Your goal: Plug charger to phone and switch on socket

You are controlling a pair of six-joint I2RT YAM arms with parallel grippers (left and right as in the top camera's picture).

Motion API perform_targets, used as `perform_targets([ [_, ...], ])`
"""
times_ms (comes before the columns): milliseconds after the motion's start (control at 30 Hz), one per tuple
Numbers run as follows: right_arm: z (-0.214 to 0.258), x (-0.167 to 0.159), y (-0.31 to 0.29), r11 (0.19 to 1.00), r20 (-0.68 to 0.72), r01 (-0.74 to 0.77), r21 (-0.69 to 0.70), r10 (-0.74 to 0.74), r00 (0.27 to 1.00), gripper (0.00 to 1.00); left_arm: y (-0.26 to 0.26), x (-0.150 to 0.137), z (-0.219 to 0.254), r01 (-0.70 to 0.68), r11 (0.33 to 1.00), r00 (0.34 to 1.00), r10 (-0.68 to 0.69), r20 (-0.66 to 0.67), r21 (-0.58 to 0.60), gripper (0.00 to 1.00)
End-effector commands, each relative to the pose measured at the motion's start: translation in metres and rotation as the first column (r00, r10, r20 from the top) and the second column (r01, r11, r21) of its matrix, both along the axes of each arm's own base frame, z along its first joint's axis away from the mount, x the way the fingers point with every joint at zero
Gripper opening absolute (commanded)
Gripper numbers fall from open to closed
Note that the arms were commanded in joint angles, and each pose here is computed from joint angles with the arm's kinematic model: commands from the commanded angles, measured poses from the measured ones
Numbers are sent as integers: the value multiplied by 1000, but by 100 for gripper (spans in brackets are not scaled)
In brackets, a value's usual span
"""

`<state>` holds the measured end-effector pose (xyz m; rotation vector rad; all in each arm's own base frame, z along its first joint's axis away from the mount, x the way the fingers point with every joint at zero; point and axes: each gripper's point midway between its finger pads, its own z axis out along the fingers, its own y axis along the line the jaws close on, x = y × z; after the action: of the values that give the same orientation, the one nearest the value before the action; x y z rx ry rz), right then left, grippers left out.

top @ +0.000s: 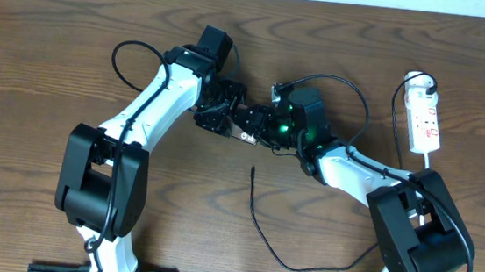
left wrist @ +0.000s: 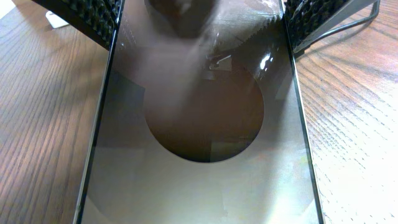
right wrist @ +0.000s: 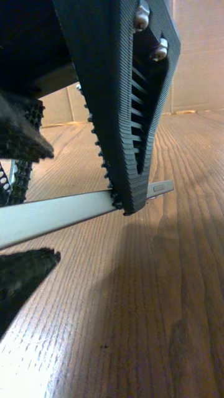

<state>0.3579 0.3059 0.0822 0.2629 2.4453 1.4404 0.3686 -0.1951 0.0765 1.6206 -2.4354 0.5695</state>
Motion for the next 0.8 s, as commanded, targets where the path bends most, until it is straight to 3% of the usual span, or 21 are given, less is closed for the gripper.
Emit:
perform_targets([
  [0, 1, 0, 3, 1000, 15, -3, -9, 3, 1000, 40, -1, 4, 19, -7, 1000, 999, 7, 43, -13, 7],
  [300, -1, -1, 3, 1000, 7, -3, -13, 3, 1000, 19, -2, 3, 19, -5, 1000, 999, 6, 42, -16, 8],
  [500, -2, -1, 3, 1000, 5, -4, -14, 4, 1000, 13, -5, 2, 19, 6, 1000, 999, -5, 41, -23, 7],
  [667, -2, -1, 3, 1000, 5, -4, -15, 4, 1000, 1, -8, 0, 19, 13, 1000, 999, -12, 42, -22, 7],
  [767, -3, -1, 3, 1000, 0, -4, -17, 4, 1000, 1, -8, 0, 19, 13, 1000, 999, -12, 42, -22, 7],
])
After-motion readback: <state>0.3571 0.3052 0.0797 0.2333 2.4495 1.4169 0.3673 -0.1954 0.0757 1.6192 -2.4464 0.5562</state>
